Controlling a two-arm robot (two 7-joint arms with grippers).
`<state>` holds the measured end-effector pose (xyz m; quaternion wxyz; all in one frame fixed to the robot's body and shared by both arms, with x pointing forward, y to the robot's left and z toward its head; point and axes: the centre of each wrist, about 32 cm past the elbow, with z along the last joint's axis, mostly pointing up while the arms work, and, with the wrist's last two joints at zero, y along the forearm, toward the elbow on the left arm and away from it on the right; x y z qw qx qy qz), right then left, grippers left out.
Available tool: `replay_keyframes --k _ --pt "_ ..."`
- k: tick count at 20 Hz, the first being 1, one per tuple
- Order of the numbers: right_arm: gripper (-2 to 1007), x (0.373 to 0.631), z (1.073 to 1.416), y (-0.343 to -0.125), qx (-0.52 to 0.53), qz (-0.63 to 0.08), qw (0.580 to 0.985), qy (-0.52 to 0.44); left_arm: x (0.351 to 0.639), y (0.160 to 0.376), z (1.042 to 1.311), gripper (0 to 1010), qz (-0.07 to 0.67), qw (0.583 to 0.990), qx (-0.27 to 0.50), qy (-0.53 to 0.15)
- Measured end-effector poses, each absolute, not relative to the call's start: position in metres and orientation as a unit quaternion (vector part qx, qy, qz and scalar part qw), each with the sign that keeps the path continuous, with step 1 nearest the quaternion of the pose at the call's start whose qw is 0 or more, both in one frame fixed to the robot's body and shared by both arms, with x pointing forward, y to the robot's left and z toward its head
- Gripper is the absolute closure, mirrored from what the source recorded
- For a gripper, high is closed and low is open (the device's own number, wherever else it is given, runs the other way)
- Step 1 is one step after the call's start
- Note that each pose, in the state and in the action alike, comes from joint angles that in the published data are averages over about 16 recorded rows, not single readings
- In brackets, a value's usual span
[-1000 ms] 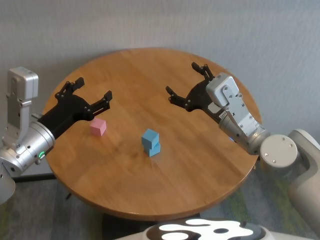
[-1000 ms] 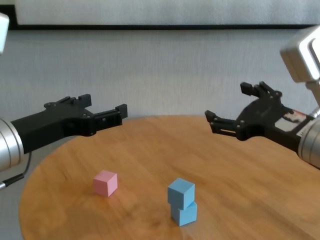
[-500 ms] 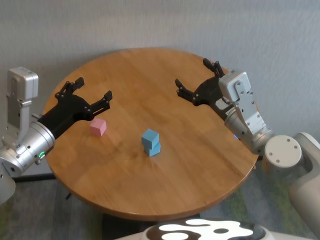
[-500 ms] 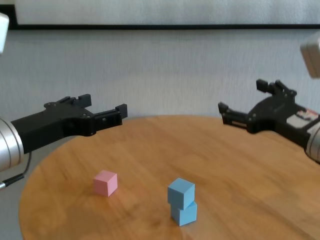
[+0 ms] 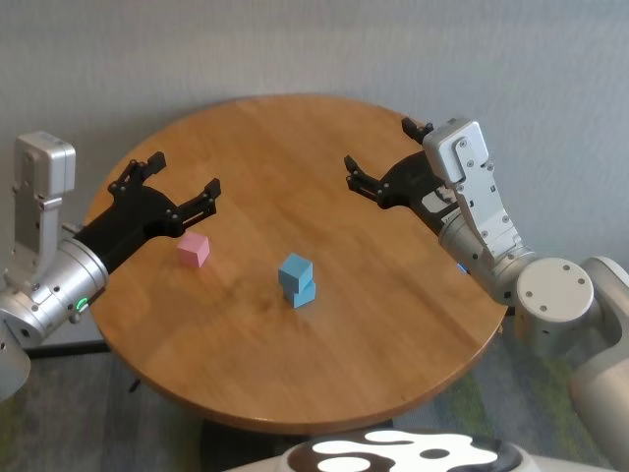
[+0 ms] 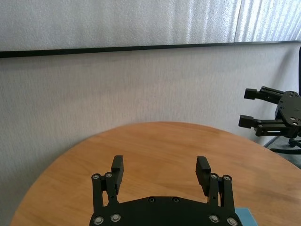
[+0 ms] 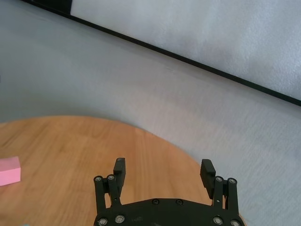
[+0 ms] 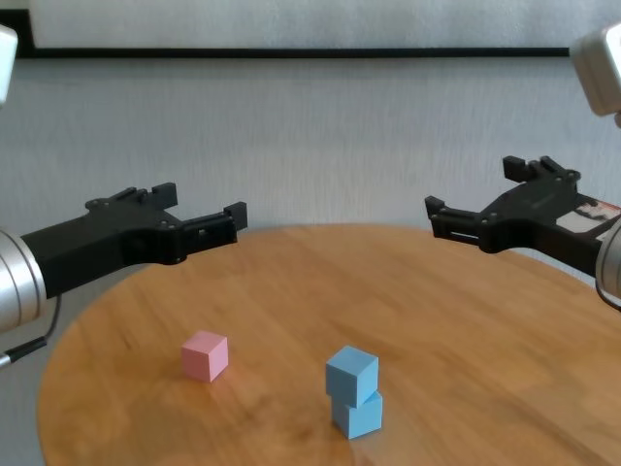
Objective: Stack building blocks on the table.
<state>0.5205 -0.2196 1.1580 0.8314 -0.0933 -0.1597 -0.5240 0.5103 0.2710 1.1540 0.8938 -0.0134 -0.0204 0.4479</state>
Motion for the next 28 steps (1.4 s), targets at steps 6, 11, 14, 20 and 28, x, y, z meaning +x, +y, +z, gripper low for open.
replay_keyframes --k 6,11,14,20,28 --pt "0 0.513 1.163 -0.218 -0.108 -0.534 0.827 -0.139 0.51 0.271 1.154 9 0.448 0.894 -0.013 -0.02" --pt "0 0.51 1.163 -0.218 -0.115 -0.537 0.824 -0.138 0.51 0.271 1.154 9 0.448 0.894 -0.013 -0.02" --pt "0 0.508 1.162 -0.219 -0.118 -0.536 0.824 -0.14 0.51 0.271 1.154 9 0.448 0.894 -0.013 -0.02" --pt "0 0.508 1.16 -0.219 -0.119 -0.534 0.824 -0.146 0.51 0.271 1.154 8 0.448 0.894 -0.013 -0.02" --pt "0 0.509 1.159 -0.219 -0.119 -0.534 0.823 -0.151 0.51 0.271 1.154 8 0.448 0.894 -0.013 -0.02"
